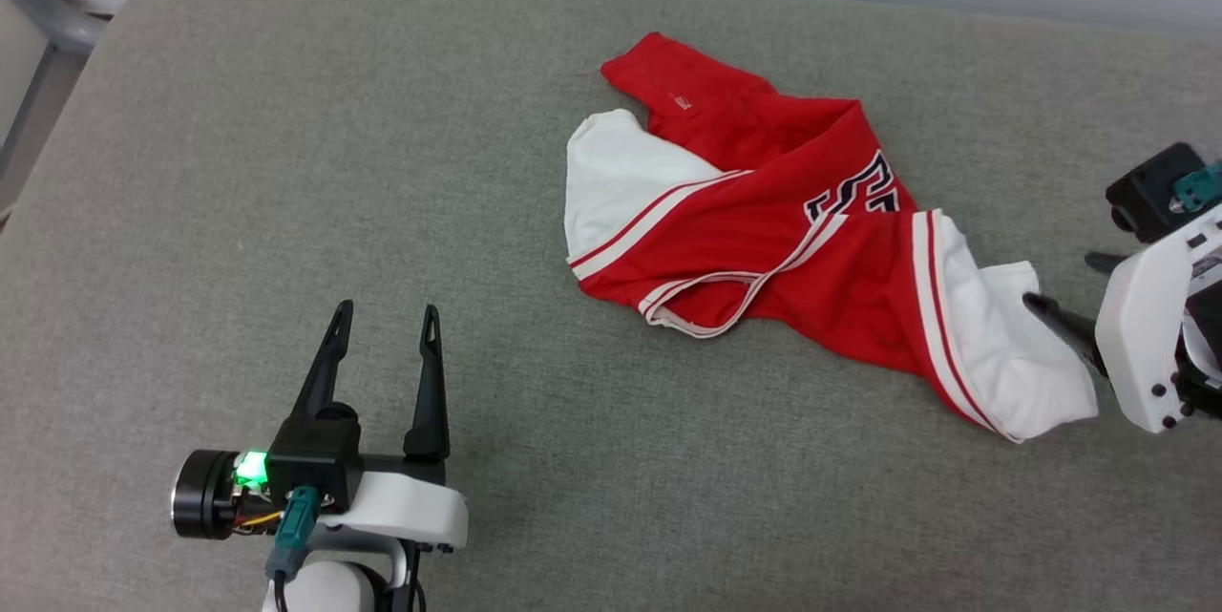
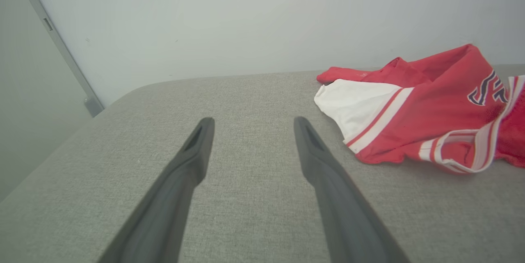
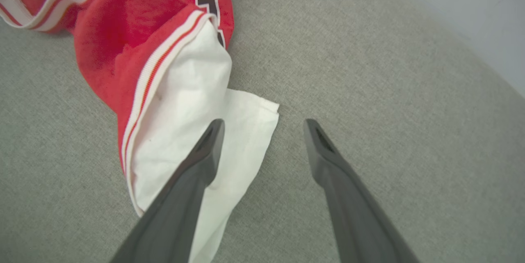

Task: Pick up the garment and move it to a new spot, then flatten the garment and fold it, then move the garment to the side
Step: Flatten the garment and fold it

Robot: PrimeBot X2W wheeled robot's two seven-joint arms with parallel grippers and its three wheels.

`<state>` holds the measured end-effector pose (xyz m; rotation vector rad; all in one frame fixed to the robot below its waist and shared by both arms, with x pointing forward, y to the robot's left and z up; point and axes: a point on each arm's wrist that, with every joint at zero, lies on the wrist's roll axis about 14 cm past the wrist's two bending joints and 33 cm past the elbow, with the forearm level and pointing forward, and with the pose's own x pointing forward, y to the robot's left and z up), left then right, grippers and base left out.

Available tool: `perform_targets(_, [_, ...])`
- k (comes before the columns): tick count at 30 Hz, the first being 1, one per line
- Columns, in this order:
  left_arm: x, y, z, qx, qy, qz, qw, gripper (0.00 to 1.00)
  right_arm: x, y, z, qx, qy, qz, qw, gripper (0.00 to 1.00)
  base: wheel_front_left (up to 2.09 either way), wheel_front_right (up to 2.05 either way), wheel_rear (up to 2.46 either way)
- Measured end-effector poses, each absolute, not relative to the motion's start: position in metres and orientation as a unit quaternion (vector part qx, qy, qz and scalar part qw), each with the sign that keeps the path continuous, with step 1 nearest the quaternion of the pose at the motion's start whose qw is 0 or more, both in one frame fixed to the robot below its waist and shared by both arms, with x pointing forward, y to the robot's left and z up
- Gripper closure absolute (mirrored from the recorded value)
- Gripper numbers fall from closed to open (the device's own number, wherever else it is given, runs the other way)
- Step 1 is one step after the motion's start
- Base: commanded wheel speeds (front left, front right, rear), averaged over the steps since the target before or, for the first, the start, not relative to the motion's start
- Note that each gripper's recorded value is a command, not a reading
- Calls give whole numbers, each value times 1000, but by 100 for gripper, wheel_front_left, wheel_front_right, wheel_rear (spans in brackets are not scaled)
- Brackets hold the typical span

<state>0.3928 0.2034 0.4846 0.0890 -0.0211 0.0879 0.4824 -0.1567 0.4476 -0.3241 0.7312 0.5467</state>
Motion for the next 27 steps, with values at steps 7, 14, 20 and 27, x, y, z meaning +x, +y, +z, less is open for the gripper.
perform_targets(7, [401, 204, 479, 44, -5, 48, 998, 0, 485, -163, 407, -182, 445, 263, 836, 0, 0, 0, 0])
perform_targets(14, [406, 210, 469, 44, 10, 60, 997, 0, 493, -155, 372, -198, 490, 276, 803, 0, 0, 0, 0])
perform_targets(20, [406, 216, 464, 46, 18, 71, 996, 0, 487, -154, 351, -219, 523, 289, 772, 0, 0, 0, 0])
perform_targets(27, [405, 218, 464, 46, 18, 76, 996, 0, 482, -155, 350, -219, 518, 298, 772, 100, 0, 0, 0])
